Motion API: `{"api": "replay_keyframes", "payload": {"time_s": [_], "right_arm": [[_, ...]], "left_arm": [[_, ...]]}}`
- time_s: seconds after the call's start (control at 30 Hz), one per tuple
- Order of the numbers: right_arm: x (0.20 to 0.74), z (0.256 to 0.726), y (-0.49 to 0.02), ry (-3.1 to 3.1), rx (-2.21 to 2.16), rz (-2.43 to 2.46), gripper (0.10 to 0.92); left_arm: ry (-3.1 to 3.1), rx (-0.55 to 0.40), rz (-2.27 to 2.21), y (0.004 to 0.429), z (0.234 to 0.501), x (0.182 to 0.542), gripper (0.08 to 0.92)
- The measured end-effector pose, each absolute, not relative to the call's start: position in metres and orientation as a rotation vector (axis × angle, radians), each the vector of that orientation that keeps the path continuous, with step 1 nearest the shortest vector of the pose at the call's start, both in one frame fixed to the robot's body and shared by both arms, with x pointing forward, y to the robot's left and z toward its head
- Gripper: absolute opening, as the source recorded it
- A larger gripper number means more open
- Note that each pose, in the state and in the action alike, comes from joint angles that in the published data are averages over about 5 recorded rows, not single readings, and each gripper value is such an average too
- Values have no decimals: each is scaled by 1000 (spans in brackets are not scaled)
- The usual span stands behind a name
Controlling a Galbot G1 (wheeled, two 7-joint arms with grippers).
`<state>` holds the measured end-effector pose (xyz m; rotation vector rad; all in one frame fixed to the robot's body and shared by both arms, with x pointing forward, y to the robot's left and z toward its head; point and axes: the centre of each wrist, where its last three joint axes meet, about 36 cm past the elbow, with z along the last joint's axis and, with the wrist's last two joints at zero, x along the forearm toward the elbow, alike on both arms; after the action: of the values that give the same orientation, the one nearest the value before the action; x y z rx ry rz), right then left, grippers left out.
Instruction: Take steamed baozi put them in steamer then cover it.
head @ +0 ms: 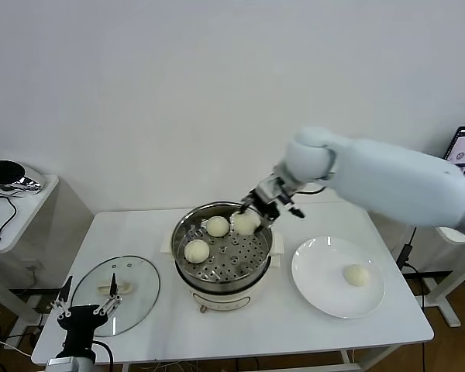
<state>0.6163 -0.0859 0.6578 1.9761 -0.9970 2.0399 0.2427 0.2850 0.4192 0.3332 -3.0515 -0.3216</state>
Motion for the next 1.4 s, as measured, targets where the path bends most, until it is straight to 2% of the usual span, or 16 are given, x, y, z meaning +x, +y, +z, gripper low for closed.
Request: {"api": "replay_keyframes", "payload": {"time_s": [0.23, 0.67, 0.77, 1.03, 1.23, 1.4], "right_arm": [[609, 634, -46, -717, 2075, 2179, 568], [593, 601, -24, -418, 2174, 2302, 571], [591, 597, -23, -380, 2186, 2309, 605], [591, 604, -29, -362, 2190, 2331, 802], [597, 633, -45, -487, 2106, 2350, 822], [604, 660, -79, -737, 1930, 2289, 823]], "left_arm": [[-3058, 348, -314, 286, 421, 240, 823], [-3060, 350, -302, 284, 420, 239, 823], [-3059, 350, -300, 284, 419, 239, 823], [-3058, 347, -302, 284, 418, 239, 823], [-3063, 342, -306, 285, 419, 241, 823], [-3065, 332, -315, 286, 419, 242, 823]]}}
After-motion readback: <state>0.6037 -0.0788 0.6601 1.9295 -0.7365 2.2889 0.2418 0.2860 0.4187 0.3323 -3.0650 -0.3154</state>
